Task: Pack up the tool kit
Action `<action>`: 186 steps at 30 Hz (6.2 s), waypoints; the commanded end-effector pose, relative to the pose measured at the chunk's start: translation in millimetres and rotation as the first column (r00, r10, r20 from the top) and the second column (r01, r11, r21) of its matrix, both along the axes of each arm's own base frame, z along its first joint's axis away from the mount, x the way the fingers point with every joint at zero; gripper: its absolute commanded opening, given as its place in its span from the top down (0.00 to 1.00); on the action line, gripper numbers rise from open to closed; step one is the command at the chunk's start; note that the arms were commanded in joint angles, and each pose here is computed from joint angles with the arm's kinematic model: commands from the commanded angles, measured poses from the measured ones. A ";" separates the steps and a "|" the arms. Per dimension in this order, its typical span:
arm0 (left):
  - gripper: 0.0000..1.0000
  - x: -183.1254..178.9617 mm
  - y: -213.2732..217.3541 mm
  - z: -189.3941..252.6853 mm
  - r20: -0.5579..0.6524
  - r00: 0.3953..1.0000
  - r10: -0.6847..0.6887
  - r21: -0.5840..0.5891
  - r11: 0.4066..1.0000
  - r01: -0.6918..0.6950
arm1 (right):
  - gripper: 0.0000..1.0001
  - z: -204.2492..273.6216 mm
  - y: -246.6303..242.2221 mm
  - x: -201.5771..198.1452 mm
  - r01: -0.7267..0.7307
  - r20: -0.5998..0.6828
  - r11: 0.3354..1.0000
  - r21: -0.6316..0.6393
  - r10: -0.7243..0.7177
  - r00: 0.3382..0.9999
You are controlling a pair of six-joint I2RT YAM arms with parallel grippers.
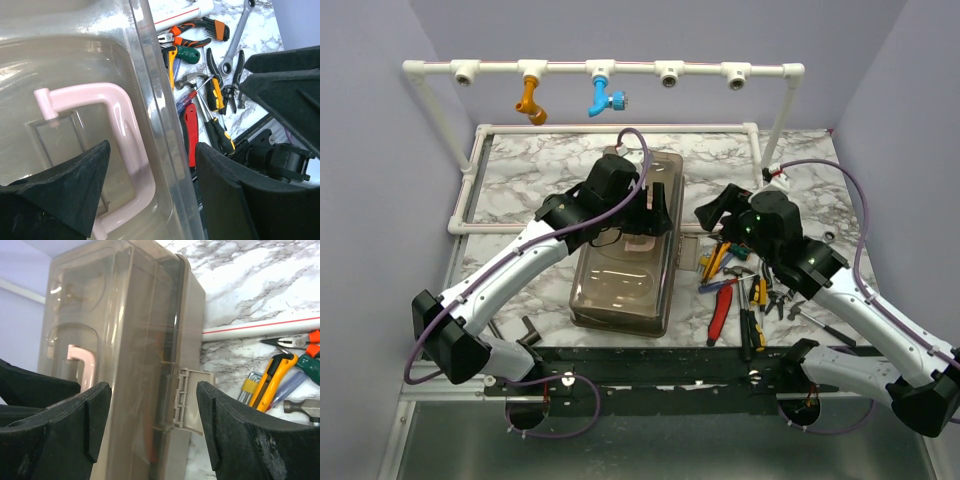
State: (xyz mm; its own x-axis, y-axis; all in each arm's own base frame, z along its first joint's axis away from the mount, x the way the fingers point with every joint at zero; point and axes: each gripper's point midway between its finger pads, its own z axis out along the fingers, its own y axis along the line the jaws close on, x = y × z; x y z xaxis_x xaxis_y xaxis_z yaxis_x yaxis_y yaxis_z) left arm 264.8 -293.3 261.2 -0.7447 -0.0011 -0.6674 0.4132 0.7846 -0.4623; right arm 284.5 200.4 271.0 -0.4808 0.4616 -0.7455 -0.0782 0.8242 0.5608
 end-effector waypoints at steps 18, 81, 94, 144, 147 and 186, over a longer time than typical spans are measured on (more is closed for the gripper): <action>0.37 -21.3 -21.2 -18.7 -0.154 0.963 -0.221 -0.340 0.927 0.158 | 0.28 -22.7 30.4 -15.3 -0.180 -0.077 0.983 0.027 0.181 0.980; 0.67 -14.4 -3.1 30.9 -0.031 0.953 -0.300 -0.556 0.798 0.233 | 0.99 51.0 73.2 -6.8 -0.266 0.070 0.911 0.315 0.257 0.964; 0.80 -10.4 22.5 75.0 0.050 0.965 -0.257 -0.545 0.803 0.242 | 0.80 20.3 3.8 -0.5 -0.030 0.017 1.000 0.001 0.030 0.999; 0.80 -35.5 126.0 103.2 0.123 0.992 -0.037 -0.559 0.823 0.099 | 0.95 -139.5 16.7 100.5 -0.029 -0.213 0.941 -0.336 -0.046 0.976; 0.80 -31.1 138.8 101.9 0.116 0.993 0.000 -0.560 0.826 0.065 | 0.99 -138.8 6.7 109.2 -0.031 -0.231 0.941 -0.338 -0.051 0.972; 0.31 -1.2 46.7 65.0 0.237 0.964 0.121 0.205 0.964 -0.171 | 0.99 -134.2 24.8 120.5 -0.189 -0.268 0.956 -0.226 0.125 0.955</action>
